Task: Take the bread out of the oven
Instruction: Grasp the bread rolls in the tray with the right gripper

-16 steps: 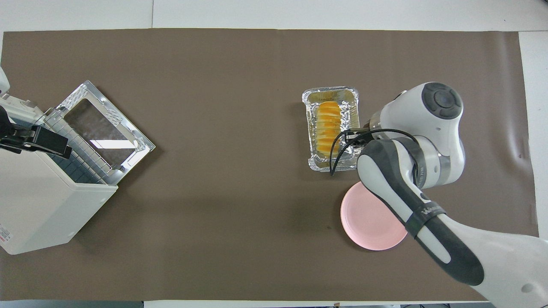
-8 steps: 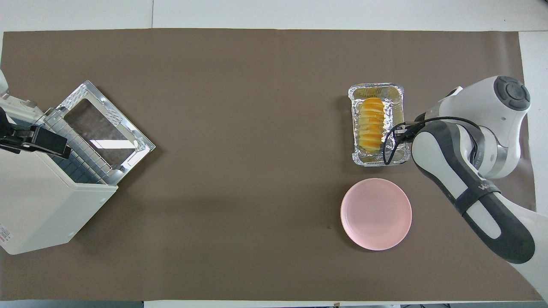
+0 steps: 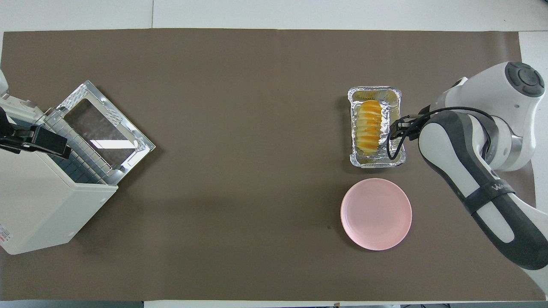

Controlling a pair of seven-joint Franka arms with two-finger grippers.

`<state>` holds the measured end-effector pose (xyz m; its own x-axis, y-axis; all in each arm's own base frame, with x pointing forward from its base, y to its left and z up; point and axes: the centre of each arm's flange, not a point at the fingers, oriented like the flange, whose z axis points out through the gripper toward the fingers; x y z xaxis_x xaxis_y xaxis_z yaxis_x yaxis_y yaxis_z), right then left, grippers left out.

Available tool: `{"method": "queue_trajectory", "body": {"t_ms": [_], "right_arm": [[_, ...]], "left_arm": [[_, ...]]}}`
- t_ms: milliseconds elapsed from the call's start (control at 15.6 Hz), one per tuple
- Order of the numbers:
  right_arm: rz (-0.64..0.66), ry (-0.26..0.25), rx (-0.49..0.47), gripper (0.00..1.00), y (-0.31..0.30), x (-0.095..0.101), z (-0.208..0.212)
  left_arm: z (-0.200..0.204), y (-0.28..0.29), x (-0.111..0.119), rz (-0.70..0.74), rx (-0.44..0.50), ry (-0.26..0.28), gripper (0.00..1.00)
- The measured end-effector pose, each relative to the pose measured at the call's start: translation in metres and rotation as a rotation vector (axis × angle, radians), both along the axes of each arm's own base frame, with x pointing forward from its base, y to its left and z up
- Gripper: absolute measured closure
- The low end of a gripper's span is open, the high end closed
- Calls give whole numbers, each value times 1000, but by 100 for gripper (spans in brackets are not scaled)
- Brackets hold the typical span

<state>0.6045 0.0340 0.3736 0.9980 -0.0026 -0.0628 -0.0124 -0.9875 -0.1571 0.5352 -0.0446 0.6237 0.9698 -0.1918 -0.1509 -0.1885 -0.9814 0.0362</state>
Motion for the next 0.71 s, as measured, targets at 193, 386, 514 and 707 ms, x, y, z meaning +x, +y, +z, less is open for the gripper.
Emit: {"method": "queue_trajectory", "body": {"t_ms": [193,386,514,707], "right_arm": [[6,-36,-1,2,31,4,8],[8,-36,-2,0,59,3,-9],[-1,-38,-4,0,56,3,-20],[-21,-47,-9,0,46,0,-39]], "left_arm": [[0,0,0,0,0,0,0],[0,0,0,0,0,0,0],[0,0,0,0,0,0,0],[0,0,0,0,0,0,0]]}}
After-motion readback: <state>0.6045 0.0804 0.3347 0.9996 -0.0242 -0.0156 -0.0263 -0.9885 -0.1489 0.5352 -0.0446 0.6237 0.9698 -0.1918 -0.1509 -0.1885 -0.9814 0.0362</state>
